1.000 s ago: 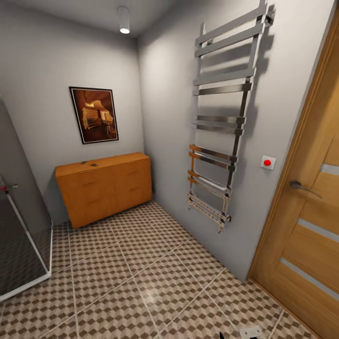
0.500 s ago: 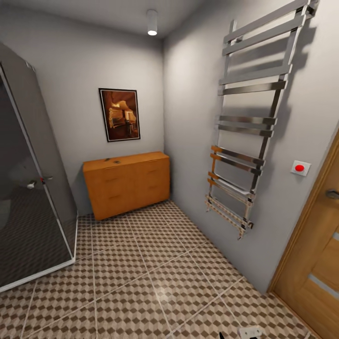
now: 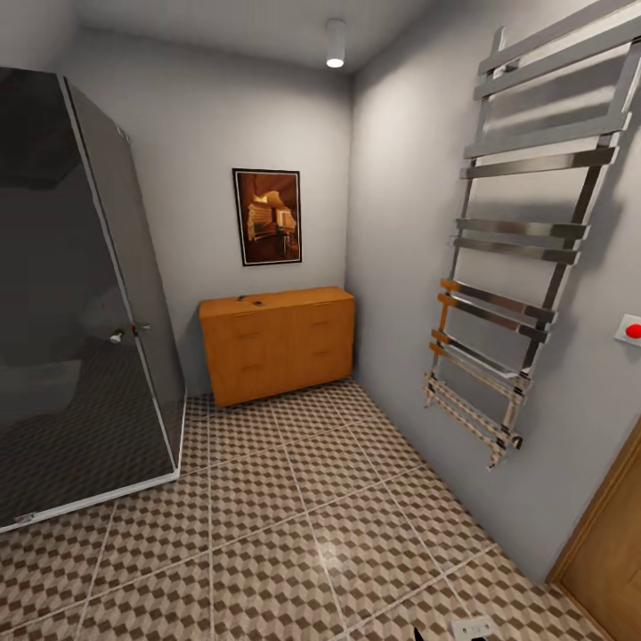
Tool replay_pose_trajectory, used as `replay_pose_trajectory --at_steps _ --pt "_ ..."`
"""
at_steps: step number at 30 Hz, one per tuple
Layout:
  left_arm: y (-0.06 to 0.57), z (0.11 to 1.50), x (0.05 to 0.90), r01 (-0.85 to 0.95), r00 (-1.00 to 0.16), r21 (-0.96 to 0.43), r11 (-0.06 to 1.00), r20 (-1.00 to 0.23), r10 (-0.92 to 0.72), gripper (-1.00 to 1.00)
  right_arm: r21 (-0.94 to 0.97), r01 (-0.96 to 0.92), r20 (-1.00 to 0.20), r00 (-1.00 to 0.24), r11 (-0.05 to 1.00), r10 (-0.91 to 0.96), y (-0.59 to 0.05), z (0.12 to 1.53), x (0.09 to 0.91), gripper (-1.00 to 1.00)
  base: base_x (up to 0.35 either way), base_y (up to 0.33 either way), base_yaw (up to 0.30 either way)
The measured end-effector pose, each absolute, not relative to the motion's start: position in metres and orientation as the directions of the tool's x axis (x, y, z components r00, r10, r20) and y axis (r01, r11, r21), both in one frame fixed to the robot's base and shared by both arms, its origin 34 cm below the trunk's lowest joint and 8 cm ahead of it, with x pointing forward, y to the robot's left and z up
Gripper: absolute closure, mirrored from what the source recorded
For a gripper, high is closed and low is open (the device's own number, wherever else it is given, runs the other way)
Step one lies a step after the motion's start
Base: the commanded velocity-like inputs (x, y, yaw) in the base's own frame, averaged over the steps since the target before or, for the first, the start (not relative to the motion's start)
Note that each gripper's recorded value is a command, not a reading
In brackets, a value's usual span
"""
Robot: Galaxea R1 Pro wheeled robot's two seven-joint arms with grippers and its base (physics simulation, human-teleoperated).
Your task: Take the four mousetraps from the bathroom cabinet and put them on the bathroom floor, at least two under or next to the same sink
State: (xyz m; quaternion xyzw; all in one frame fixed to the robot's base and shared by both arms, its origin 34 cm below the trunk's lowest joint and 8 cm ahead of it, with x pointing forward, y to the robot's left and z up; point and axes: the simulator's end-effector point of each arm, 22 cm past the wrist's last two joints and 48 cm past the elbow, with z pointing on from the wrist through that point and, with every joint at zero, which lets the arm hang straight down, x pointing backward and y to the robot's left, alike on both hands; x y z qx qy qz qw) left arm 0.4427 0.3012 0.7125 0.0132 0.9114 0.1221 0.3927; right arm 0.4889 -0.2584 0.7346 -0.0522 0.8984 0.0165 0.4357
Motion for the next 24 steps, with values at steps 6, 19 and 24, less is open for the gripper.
replay_pose_trajectory --at_steps 6,19,24 --pt "0.3012 0.7124 0.4426 -0.072 -0.691 0.233 0.97 -0.713 0.12 -1.0 -0.016 -0.108 -0.785 -0.614 0.994 -0.079 -0.2583 0.7347 0.489 -1.0 0.0 0.0 0.266" --pt "0.3002 0.7124 0.443 -0.071 -0.691 0.231 0.97 -0.713 0.119 -1.0 -0.016 -0.108 -0.786 -0.613 0.994 -0.079 -0.2583 0.7351 0.4893 -1.0 0.001 -0.001 0.057" --pt "0.2991 0.7122 0.4424 -0.07 -0.692 0.23 0.971 -0.712 0.119 -1.0 -0.016 -0.108 -0.787 -0.612 0.994 -0.079 -0.2583 0.7352 0.4891 -1.0 0.09 -0.045 0.004"
